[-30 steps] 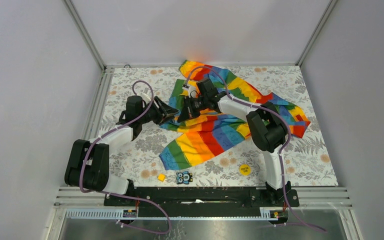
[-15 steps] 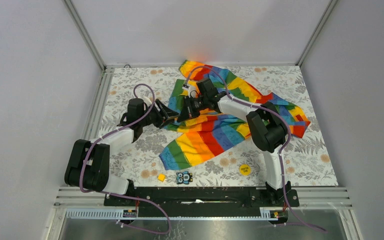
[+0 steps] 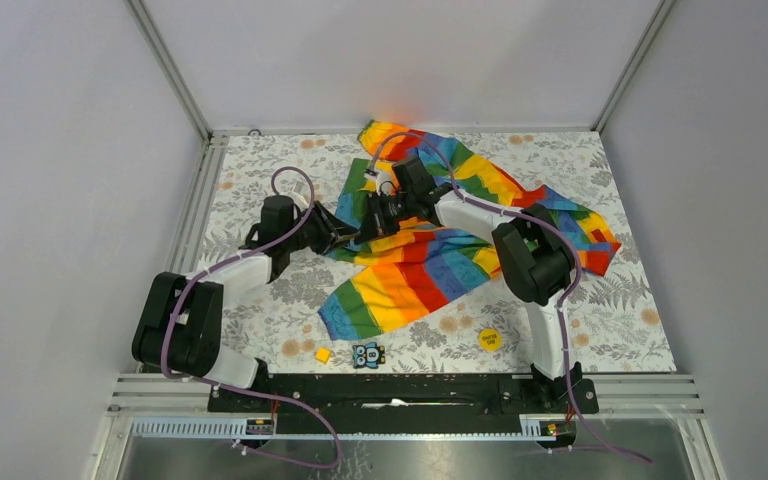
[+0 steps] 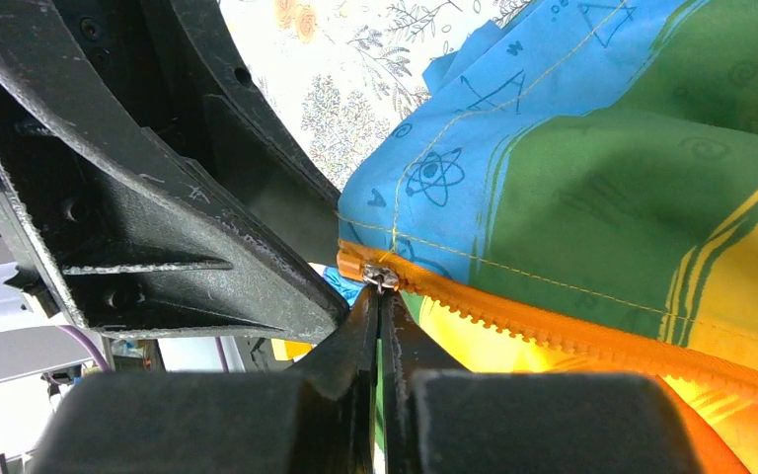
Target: Zip up the jacket
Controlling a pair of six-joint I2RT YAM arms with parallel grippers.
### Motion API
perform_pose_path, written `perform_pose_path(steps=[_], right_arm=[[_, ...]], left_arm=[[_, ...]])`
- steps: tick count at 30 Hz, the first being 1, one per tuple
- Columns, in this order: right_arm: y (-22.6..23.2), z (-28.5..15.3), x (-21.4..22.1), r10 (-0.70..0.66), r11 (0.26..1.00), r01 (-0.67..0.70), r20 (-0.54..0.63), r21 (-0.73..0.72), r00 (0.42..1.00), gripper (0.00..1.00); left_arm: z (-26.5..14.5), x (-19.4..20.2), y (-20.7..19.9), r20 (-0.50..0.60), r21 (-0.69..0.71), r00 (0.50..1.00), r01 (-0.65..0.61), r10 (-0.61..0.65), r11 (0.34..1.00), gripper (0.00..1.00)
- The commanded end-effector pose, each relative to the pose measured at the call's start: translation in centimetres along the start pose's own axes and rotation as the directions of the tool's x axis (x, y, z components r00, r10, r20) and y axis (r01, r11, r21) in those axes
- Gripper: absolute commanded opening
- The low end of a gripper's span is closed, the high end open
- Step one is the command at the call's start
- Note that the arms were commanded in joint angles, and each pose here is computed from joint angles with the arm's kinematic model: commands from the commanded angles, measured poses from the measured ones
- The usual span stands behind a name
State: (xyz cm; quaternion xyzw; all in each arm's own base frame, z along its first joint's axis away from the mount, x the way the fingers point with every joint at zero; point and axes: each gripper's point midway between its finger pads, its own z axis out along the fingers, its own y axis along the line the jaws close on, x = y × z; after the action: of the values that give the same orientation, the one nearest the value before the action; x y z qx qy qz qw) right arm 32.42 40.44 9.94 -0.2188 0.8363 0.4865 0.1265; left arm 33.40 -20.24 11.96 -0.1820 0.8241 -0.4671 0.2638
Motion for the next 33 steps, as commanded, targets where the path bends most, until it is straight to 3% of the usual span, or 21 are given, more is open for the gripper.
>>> perform_pose_path(steps=[1,7,12,17,24,26,29,33], right_arm=[[2.9,-0.2,-1.0,-0.055,0.997,0.056,0.019,-0.06,0.998,0.0],[3.0,-0.1,-0.9,-0.056,0.997,0.057,0.013,-0.056,0.998,0.0],[3.1,-0.1,-0.9,-0.06,0.997,0.06,0.012,-0.056,0.998,0.0],[3.1,-0.1,-1.0,-0.062,0.997,0.063,0.012,-0.052,0.998,0.0],[3.2,0.1,-1.2,-0.062,0.997,0.062,0.016,-0.046,0.998,0.0],[3.1,0.1,-1.5,-0.059,0.998,0.059,0.019,-0.034,0.998,0.0],[2.0,0.0,-1.7,-0.067,0.997,0.068,-0.014,0.046,0.998,0.0],[-2.0,-1.8,-0.3,-0.081,0.976,0.132,-0.272,0.175,0.959,0.0]], left_arm=[[0.5,-2.4,-0.9,0.097,-0.013,0.994,-0.055,0.056,0.998,0.35],[0.6,-3.3,0.0,0.167,-0.039,0.986,-0.022,0.029,0.999,0.37],[0.6,-3.7,0.0,0.208,-0.014,0.978,0.026,-0.023,1.0,0.29],[0.5,-3.6,0.0,0.22,-0.002,0.974,0.049,-0.047,0.999,0.36],[1.0,-3.0,0.3,0.188,-0.002,0.98,0.059,-0.058,0.998,0.18],[1.0,-3.0,0.2,0.175,-0.008,0.984,0.025,-0.024,1.0,0.01],[0.9,-3.1,-0.6,0.134,-0.016,0.98,-0.146,0.147,0.989,0.0],[-0.3,-3.3,-1.1,0.072,-0.025,0.933,-0.352,0.353,0.936,0.0]])
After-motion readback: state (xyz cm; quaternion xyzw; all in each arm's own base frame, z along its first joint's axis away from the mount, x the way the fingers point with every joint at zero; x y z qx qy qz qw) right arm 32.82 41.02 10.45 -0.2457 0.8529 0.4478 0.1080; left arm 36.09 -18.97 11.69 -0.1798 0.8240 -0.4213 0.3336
